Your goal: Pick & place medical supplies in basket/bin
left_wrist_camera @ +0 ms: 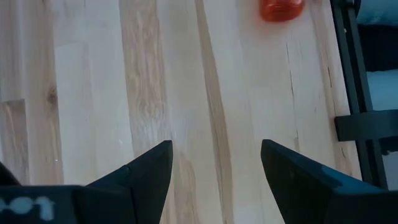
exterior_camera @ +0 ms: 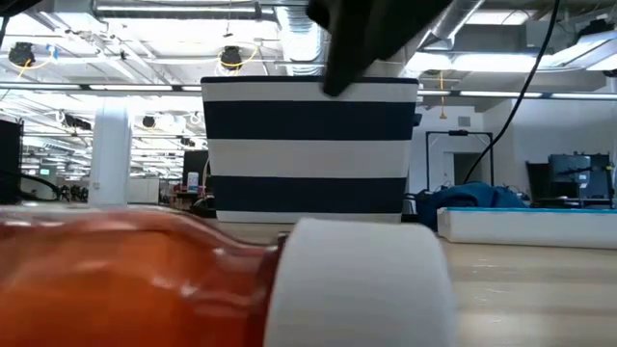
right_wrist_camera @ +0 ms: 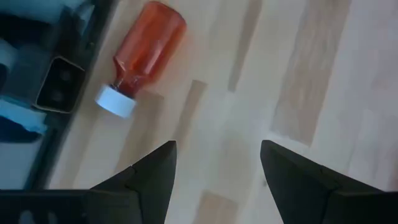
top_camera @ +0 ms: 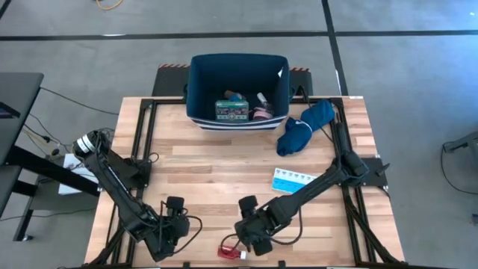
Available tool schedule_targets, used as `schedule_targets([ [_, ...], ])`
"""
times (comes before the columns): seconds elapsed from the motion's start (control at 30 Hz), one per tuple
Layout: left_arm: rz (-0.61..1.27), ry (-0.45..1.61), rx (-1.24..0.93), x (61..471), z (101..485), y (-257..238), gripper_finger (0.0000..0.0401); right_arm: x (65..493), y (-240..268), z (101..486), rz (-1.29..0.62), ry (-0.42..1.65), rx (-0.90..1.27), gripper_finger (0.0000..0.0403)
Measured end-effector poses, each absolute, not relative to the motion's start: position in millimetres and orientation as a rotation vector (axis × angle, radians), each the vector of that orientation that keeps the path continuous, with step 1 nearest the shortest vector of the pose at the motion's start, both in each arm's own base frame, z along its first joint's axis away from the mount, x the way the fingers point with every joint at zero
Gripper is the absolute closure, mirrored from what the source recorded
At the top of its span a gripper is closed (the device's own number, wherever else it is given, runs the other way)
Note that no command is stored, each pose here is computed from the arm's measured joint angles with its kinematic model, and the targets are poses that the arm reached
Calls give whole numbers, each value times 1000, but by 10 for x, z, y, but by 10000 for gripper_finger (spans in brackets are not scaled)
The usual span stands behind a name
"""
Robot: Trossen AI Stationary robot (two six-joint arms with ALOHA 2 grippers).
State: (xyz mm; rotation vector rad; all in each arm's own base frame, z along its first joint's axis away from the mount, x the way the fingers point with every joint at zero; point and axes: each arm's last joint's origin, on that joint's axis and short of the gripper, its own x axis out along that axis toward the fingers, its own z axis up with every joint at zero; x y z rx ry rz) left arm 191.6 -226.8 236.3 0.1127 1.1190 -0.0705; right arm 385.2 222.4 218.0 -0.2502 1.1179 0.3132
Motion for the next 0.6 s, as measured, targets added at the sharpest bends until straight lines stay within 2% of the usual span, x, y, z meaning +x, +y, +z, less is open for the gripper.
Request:
schedule_targets([
  [0.27,-72,1110,109,1922,2366,-2273,165,4056,2263,2316,321,911,-43,177],
  [0.43,-74,1110,115,1917,2366,-2276,165,4132,2335,2131,345,891,-59,177],
  [0.5,-74,1111,115,1916,2366,-2275,165,4230,2401,2083,392,821,-25,177],
  [0.6,-76,1109,117,1916,2366,-2277,165,4220,2409,1996,432,863,-25,177],
])
